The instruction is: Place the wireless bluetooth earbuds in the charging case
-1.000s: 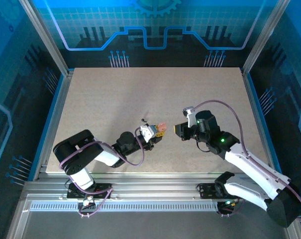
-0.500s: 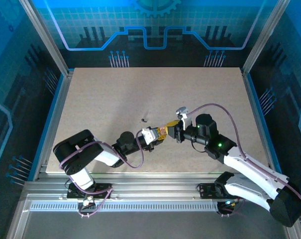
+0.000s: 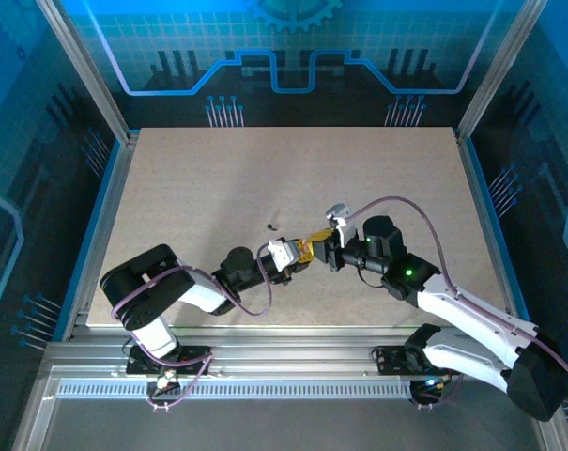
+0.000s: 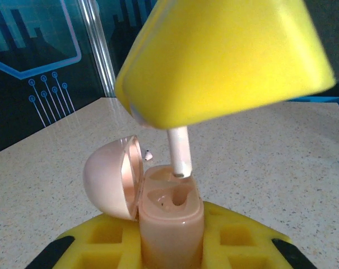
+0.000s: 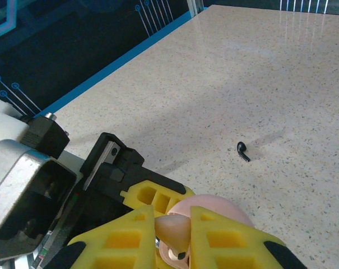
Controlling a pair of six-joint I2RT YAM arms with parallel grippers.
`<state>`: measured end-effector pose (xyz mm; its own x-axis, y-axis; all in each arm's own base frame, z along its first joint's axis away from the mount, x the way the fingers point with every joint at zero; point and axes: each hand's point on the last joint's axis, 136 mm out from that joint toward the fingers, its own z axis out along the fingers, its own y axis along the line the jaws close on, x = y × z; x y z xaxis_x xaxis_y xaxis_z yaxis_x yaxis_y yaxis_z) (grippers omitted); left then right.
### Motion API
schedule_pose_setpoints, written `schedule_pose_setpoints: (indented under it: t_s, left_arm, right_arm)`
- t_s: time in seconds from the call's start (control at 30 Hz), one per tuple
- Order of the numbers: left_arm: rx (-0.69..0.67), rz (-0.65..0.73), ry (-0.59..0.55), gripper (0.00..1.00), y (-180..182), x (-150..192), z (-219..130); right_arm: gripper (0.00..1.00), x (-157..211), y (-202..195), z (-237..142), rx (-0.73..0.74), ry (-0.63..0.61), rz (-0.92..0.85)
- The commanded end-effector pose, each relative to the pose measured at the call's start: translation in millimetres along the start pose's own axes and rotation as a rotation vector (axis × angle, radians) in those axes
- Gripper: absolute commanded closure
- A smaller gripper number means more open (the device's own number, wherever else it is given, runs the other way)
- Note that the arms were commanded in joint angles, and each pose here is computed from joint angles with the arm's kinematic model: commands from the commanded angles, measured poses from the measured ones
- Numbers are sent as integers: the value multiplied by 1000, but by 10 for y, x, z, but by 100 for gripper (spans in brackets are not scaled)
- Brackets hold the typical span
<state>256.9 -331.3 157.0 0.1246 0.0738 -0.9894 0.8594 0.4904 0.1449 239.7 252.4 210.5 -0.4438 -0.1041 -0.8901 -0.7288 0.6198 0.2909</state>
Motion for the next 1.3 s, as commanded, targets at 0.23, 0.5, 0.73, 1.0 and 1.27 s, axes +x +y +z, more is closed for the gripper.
schedule_pose_setpoints:
  t_s: [0.23,0.5,0.73,1.0,1.27]
  left_arm:
    - [-6,-8,-83,80,17,-280,24]
    - [-2,-14,-98,80,17,-339,29]
    - [-1,-14,-102,80,19,-357,27]
    - [-1,-15,-98,80,16,-341,25]
    - [-7,-16,-85,80,18,-291,5]
  right_arm:
    - [83,79,-70,24,47,-3,-35]
    - [84,163,-108,43,61,19,-37]
    - [83,255,-96,88,46,74,-46]
    - [66,141,-58,58,39,53,-47]
    - [58,-163,7,-193,40,-39,-22]
